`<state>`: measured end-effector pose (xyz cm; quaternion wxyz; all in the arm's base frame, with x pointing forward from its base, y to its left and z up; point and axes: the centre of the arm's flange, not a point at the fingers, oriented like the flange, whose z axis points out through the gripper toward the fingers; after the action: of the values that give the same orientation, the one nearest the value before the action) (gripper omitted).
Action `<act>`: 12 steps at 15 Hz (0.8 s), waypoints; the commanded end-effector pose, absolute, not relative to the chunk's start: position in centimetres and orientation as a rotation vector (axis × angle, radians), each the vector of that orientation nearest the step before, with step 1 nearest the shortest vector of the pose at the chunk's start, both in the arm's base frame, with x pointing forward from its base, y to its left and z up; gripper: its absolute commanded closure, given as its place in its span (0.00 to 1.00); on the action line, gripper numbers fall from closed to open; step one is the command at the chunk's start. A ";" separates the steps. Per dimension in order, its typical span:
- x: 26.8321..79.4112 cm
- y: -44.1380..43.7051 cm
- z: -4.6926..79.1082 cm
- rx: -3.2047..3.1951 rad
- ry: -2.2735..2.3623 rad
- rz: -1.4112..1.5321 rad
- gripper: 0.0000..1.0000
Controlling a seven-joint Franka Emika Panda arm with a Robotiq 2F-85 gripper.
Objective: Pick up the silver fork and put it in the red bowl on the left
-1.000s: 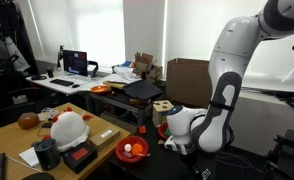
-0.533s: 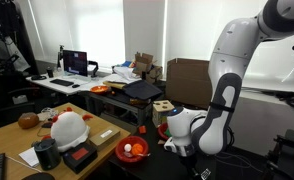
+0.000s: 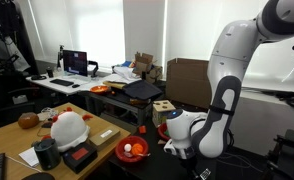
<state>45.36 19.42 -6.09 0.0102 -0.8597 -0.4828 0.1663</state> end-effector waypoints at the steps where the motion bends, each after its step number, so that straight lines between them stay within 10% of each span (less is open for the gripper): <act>1: 45.6 20.0 -7.2 -2.737 -1.527 0.517 0.00; 12: 48.5 19.2 -7.3 -2.880 -1.710 0.630 0.00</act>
<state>46.31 20.27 -7.05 -0.0807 -0.8472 -0.4937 0.1789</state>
